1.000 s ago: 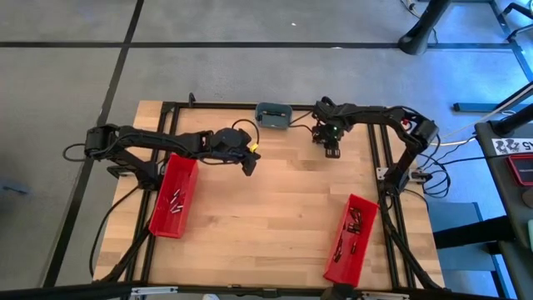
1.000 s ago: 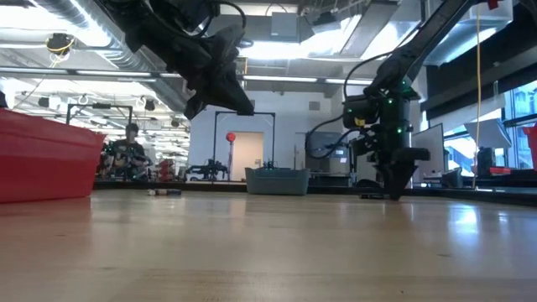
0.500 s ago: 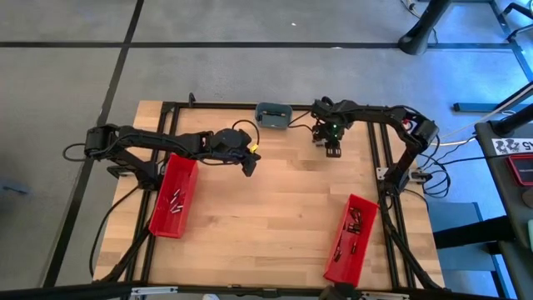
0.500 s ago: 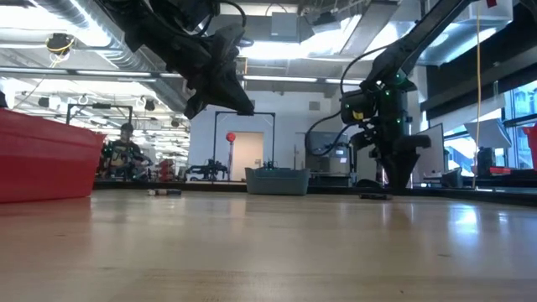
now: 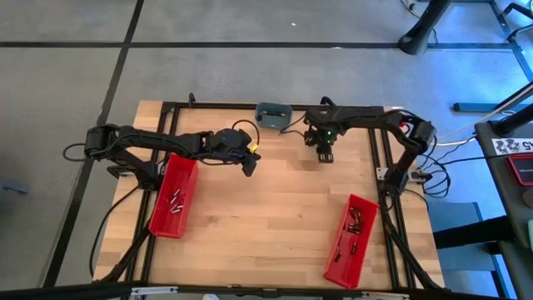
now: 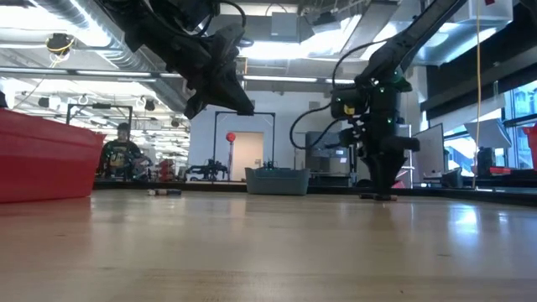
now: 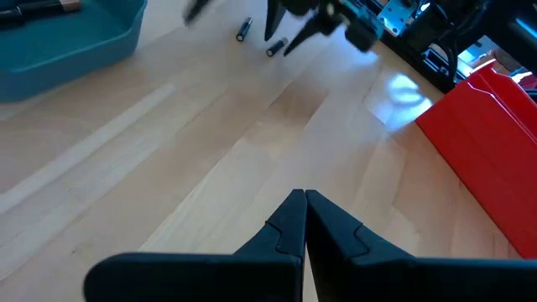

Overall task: Sort batteries
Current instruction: Put the small brown battery into the right red bin

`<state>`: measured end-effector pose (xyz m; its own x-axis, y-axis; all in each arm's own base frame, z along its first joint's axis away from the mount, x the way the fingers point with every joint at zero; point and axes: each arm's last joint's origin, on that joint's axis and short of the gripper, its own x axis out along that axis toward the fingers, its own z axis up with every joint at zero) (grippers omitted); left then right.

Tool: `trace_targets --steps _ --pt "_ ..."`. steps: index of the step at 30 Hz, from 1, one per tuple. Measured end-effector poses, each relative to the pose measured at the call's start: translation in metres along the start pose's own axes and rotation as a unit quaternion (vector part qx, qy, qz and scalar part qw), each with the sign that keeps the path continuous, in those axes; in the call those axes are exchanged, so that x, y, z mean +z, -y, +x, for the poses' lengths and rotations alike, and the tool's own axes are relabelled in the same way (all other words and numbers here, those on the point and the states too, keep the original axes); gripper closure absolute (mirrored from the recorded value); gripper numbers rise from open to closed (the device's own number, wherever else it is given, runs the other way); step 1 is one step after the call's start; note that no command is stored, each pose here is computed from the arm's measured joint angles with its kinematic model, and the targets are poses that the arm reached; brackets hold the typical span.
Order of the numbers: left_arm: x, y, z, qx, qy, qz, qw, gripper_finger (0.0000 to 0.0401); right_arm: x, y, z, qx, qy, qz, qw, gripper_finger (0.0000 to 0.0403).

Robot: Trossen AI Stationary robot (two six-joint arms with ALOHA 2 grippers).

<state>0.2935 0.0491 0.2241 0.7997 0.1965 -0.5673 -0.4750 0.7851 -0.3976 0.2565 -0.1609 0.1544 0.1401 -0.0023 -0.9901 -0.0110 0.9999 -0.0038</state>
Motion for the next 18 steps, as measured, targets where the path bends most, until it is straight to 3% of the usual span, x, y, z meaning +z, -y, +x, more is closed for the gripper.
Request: trace_targets --steps 7,13,18 --pt "0.0 0.0 0.0 0.0 0.0 -0.005 1.0 0.04 -0.005 -0.023 0.022 -0.038 -0.051 -0.003 0.998 0.0271" --pt "-0.001 0.001 0.0 -0.002 -0.001 -0.005 1.0 0.04 -0.006 -0.028 0.026 0.014 -0.021 0.024 0.999 0.0376" --pt "-0.002 0.003 0.0 -0.005 -0.002 -0.004 1.0 0.04 -0.001 -0.026 0.015 0.017 0.002 0.077 0.997 0.0379"
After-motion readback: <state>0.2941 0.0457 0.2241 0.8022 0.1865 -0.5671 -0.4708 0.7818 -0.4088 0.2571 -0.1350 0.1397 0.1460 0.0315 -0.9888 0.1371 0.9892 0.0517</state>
